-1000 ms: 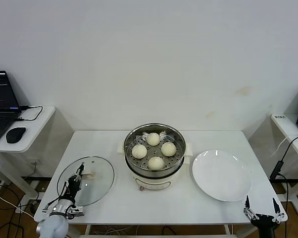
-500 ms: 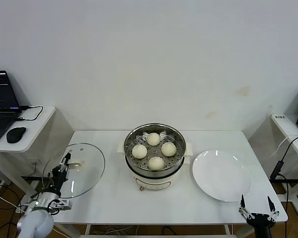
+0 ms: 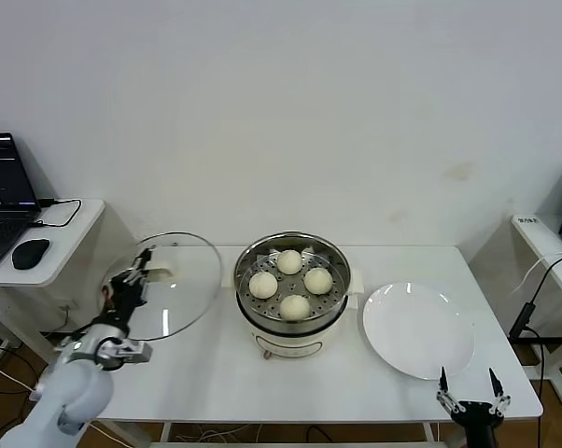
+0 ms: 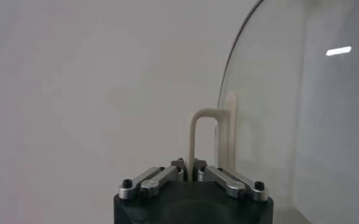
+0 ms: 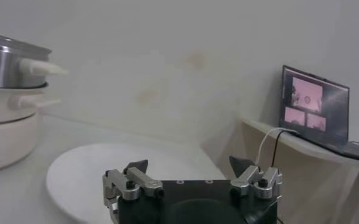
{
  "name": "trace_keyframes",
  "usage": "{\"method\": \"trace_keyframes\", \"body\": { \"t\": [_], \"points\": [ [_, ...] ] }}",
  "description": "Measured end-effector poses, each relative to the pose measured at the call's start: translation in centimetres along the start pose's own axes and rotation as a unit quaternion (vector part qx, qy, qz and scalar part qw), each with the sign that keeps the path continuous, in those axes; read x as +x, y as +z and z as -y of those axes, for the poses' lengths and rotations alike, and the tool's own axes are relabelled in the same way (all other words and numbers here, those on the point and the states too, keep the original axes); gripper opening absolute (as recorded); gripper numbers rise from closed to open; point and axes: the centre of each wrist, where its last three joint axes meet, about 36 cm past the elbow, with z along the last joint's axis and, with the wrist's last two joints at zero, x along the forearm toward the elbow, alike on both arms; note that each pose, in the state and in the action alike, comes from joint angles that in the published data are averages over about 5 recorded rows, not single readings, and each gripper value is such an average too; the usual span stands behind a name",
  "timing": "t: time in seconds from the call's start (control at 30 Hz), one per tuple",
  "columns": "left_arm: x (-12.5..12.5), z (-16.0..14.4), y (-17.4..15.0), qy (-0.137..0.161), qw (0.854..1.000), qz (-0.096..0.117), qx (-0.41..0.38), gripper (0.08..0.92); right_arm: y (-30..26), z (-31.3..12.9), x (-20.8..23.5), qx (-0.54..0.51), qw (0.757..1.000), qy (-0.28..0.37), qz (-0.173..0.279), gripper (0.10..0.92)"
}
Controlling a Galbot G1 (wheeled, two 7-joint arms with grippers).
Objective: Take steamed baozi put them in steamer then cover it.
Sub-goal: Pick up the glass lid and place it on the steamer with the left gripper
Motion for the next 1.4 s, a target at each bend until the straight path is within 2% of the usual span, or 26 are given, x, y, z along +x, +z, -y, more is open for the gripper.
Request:
{"method": "trace_keyframes", "body": {
  "t": [0.33, 0.7, 1.03, 1.4],
  "points": [
    [-4.1, -1.1, -8.2, 0.014, 0.999, 0.034, 0.002, 0.147, 0.4, -1.0, -0.3, 0.019, 1.0, -0.008, 0.002, 0.823],
    [-7.1, -0.2, -16.1, 0.044, 0.998, 0.039, -0.015, 0.147, 0.8, -1.8, -0.4, 0.034, 0.999, -0.019, 0.0, 0.823],
    [-9.2, 1.0, -20.4, 0.055, 0.998, 0.032, -0.03, 0.147, 1.2, -2.1, -0.4, 0.042, 0.999, -0.025, -0.004, 0.823],
    [-10.1, 2.9, -23.7, 0.065, 0.997, 0.037, -0.037, 0.147, 1.4, -2.2, -0.3, 0.044, 0.999, -0.027, -0.006, 0.823]
  ]
}}
